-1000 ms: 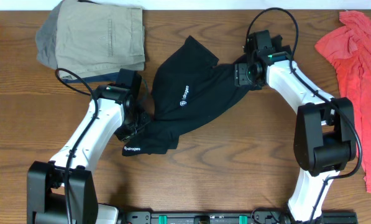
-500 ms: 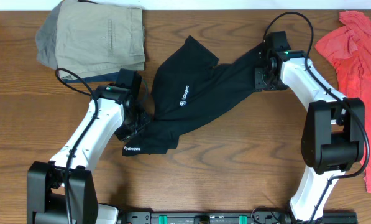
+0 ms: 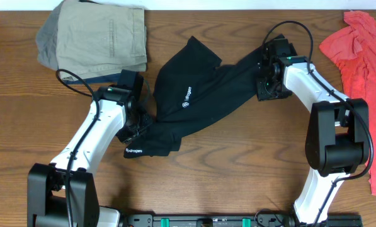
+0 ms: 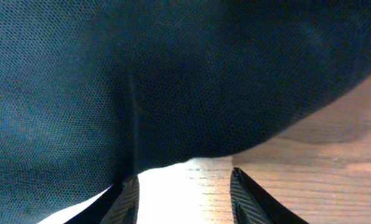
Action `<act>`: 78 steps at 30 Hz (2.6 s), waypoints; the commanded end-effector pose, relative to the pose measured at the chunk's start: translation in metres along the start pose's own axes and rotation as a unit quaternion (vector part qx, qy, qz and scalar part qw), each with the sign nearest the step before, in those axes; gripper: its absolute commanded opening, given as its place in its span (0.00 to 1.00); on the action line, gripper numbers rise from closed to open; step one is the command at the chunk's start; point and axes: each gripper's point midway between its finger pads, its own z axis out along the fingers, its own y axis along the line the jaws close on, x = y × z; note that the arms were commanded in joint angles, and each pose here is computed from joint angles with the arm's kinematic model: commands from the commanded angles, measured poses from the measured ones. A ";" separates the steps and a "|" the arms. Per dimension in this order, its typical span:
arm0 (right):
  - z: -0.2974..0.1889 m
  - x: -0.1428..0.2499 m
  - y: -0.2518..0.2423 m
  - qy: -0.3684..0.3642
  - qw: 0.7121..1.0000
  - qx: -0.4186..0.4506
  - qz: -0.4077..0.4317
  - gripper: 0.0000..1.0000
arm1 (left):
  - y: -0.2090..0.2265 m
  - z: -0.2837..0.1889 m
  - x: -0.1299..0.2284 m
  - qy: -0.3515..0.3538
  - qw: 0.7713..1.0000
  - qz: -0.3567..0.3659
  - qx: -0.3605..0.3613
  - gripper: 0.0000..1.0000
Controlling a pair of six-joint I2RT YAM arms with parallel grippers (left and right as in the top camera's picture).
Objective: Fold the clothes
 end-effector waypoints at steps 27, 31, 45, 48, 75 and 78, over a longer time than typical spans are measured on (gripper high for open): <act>-0.030 -0.071 -0.002 -0.104 0.994 -0.021 0.011 0.07 | 0.005 0.003 0.001 0.000 1.000 0.001 -0.011 0.06; -0.029 -0.066 -0.002 -0.094 0.995 -0.021 0.011 0.01 | 0.005 0.003 0.001 0.000 1.000 0.001 -0.011 0.06; 0.007 -0.044 -0.004 -0.052 0.998 -0.015 0.012 0.38 | 0.005 0.003 0.001 0.000 1.000 0.001 -0.011 0.06; 0.010 -0.042 -0.005 -0.047 0.999 -0.010 0.012 0.38 | 0.005 0.003 0.001 0.000 1.000 0.001 -0.011 0.06; 0.012 -0.033 0.000 -0.036 0.998 -0.054 -0.010 0.42 | 0.005 0.003 0.001 0.000 1.000 0.001 -0.011 0.06; 0.015 -0.031 0.000 -0.035 0.998 -0.054 -0.008 0.43 | 0.005 0.003 0.001 0.000 1.000 0.001 -0.011 0.06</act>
